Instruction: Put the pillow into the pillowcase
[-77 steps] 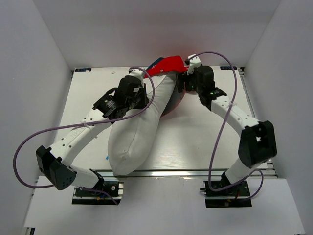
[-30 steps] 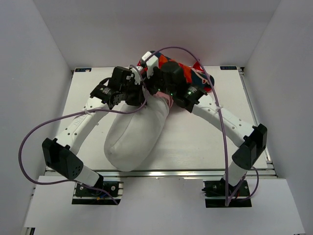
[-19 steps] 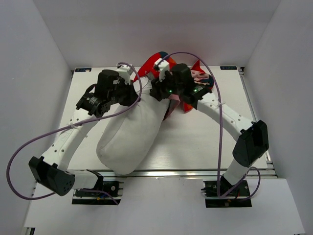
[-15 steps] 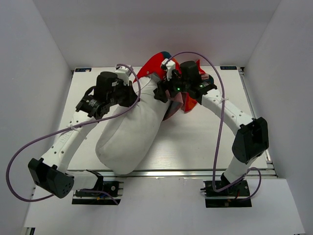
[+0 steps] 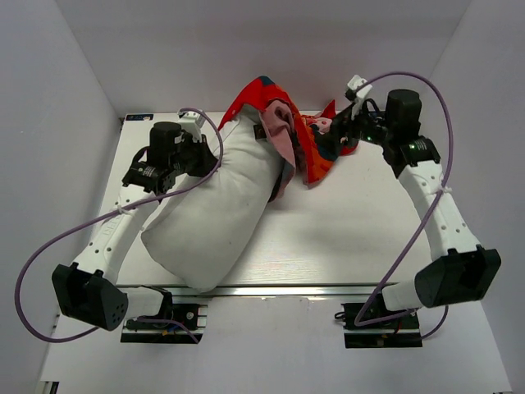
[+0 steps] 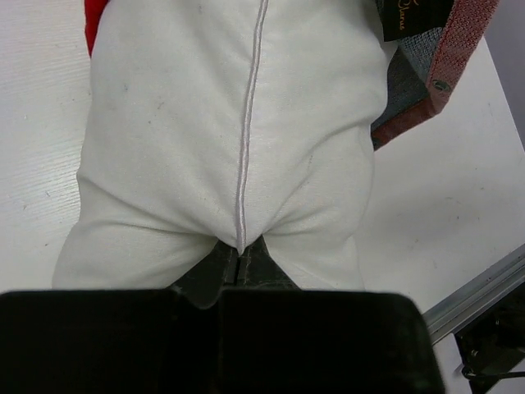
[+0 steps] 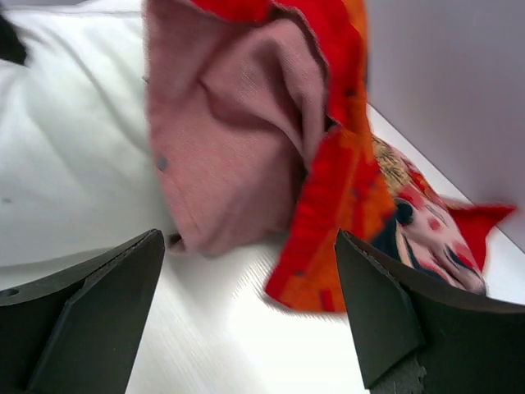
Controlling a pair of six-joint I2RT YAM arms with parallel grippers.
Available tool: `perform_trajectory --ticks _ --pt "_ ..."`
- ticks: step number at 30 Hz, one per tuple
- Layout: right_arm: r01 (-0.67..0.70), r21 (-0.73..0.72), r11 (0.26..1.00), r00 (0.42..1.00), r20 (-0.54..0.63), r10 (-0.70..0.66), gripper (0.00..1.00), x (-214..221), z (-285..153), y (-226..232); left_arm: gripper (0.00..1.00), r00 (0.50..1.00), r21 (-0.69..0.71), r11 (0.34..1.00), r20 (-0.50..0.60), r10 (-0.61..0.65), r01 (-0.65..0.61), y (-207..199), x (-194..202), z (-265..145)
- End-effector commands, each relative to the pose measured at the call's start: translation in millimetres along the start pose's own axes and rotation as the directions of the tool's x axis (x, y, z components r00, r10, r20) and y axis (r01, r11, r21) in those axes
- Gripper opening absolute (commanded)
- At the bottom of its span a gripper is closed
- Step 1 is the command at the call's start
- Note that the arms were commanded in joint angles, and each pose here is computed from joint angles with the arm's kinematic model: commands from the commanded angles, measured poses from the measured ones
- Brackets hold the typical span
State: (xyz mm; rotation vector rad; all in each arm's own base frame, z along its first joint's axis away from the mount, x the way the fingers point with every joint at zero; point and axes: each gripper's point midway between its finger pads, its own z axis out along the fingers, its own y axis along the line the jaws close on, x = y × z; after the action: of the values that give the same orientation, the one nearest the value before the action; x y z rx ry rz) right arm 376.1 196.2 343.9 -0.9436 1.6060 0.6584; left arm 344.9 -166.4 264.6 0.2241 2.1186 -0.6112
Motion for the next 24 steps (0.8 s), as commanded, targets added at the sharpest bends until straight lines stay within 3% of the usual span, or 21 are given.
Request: perform_trajectory --ticks 1,6,11,15,17,18,19,20,21,24 --pt "-0.017 0.074 0.997 0.996 -0.083 0.024 0.89 51.5 10.0 -12.8 0.0 0.999 0.038 0.999 0.024 0.025 -0.026 -5.7 -5.1 0.2" --pt "-0.125 0.142 0.982 0.971 -0.186 0.15 0.89 118.1 45.5 -29.5 0.0 0.999 0.061 0.998 0.022 0.024 -0.025 -11.3 -9.8 -0.6" --pt "-0.074 0.298 0.952 0.931 -0.321 0.172 0.89 165.1 92.0 -50.8 0.0 1.0 0.056 0.998 0.021 0.023 -0.024 -11.6 -9.2 -5.1" --pt "-0.07 0.354 0.933 0.922 -0.334 0.196 0.86 175.8 114.5 -73.1 0.0 1.0 0.053 0.998 0.012 0.02 -0.021 -10.9 -4.7 -7.5" --pt "-0.059 0.376 0.925 0.93 -0.317 0.188 0.69 172.8 123.6 -87.3 0.0 1.0 0.052 0.998 0.01 0.022 -0.022 -10.3 -3.5 -8.2" --pt "-0.044 0.377 0.925 0.933 -0.315 0.172 0.34 168.7 124.4 -92.0 0.0 1.0 0.051 0.998 0.01 0.022 -0.022 -10.2 -3.8 -8.4" --pt "-0.029 0.385 0.923 0.942 -0.297 0.154 0.16 153.0 122.4 -99.5 0.0 1.0 0.048 0.998 0.011 0.028 -0.028 -9.7 -4.4 -8.9" --pt "-0.012 0.398 0.917 0.95 -0.283 0.135 0.05 141.5 118.4 -104.4 0.0 1.0 0.046 0.998 0.011 0.029 -0.03 -9.8 -5.0 -9.9" --pt "0.046 0.419 0.907 0.956 -0.282 0.082 0.0 130.4 112.4 -112.0 0.0 0.999 0.047 0.998 0.014 0.033 -0.034 -10.2 -5.8 -11.0" --pt "0.202 0.513 0.834 0.974 -0.198 -0.113 0.0 67.0 86.6 -131.8 0.0 0.999 0.051 0.998 0.015 0.041 -0.042 -10.9 -5.0 -12.4"
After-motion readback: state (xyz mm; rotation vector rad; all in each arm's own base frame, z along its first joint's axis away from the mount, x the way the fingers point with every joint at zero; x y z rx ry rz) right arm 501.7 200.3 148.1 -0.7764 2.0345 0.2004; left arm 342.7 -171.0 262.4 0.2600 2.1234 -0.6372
